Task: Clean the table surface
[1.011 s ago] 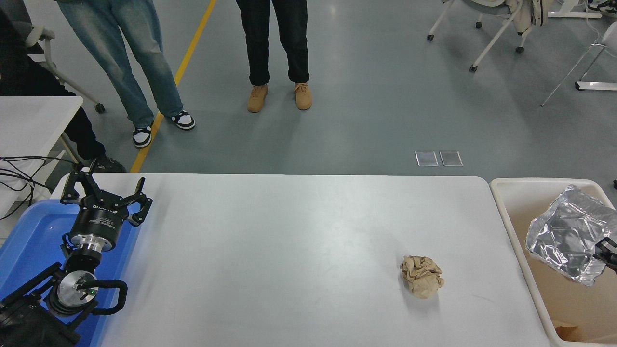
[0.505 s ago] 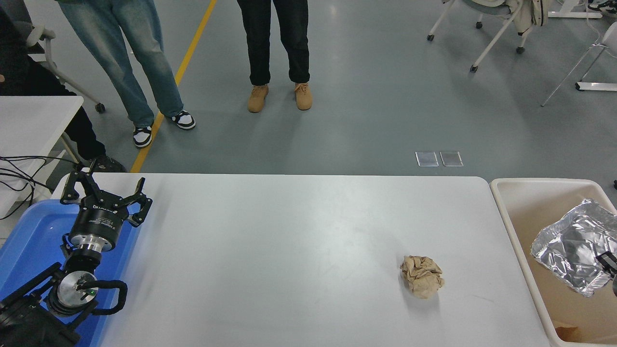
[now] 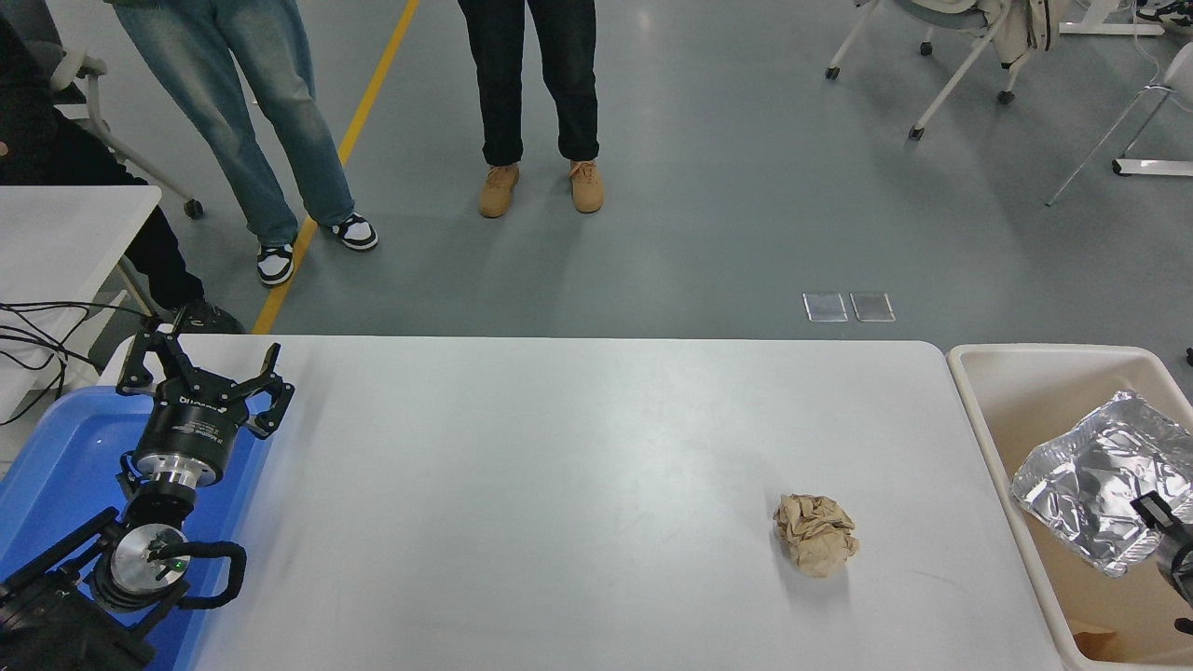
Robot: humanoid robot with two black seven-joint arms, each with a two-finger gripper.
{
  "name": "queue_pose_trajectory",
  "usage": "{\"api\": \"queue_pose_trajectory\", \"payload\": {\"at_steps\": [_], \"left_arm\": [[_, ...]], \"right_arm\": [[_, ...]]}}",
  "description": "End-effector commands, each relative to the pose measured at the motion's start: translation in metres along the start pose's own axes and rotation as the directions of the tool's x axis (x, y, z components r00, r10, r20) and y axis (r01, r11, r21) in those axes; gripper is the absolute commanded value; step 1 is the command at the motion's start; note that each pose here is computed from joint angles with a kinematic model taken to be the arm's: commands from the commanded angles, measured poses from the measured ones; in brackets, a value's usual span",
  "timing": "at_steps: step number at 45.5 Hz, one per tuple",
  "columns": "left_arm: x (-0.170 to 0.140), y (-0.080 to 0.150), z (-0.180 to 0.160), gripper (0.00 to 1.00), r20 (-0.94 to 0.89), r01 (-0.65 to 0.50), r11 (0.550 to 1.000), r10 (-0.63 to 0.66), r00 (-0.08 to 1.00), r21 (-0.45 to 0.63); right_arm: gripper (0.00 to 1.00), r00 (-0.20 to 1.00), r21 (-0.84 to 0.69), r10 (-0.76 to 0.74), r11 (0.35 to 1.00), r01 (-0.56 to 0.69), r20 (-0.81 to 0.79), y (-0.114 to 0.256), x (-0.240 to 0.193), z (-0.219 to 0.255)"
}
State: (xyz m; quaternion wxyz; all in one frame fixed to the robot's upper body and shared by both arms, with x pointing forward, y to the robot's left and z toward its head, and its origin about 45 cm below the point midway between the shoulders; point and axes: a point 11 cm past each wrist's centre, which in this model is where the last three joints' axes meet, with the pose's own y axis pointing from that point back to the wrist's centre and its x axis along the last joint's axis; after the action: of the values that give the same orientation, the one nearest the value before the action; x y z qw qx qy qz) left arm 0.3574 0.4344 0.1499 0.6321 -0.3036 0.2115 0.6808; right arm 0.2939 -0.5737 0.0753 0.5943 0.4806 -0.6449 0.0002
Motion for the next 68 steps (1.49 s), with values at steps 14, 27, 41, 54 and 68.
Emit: {"api": "queue_pose_trajectory", "payload": {"at_steps": [14,27,41,54,68], "left_arm": [[0.0,0.0,0.0,0.99,-0.001,0.001,1.0,-0.001,1.0,-0.001],[0.0,0.0,0.0,0.99,0.001,0.0,1.0,0.0,1.0,0.001],[0.0,0.0,0.0,0.99,-0.001,0.001,1.0,-0.001,1.0,-0.001],[0.0,0.0,0.0,0.99,0.001,0.001,1.0,-0.001,1.0,0.0],[0.0,0.0,0.0,0.99,0.0,-0.001,1.0,0.001,1.0,0.0]], "right_arm": [[0.12,0.999,-0.005,0.042,0.999,-0.042,-0.001,0.0,0.001,-0.002],[0.8,0.997,-0.066,0.076,0.995,-0.075,0.023,0.0,0.005,0.005],[0.96,0.994,-0.065,0.099,0.993,-0.097,0.035,0.0,0.011,0.005],[0.97,0.991,-0.053,0.126,0.991,-0.123,0.05,0.0,0.024,-0.004],[0.97,0.883,-0.04,0.152,0.988,-0.15,0.443,-0.002,0.058,-0.032]]}}
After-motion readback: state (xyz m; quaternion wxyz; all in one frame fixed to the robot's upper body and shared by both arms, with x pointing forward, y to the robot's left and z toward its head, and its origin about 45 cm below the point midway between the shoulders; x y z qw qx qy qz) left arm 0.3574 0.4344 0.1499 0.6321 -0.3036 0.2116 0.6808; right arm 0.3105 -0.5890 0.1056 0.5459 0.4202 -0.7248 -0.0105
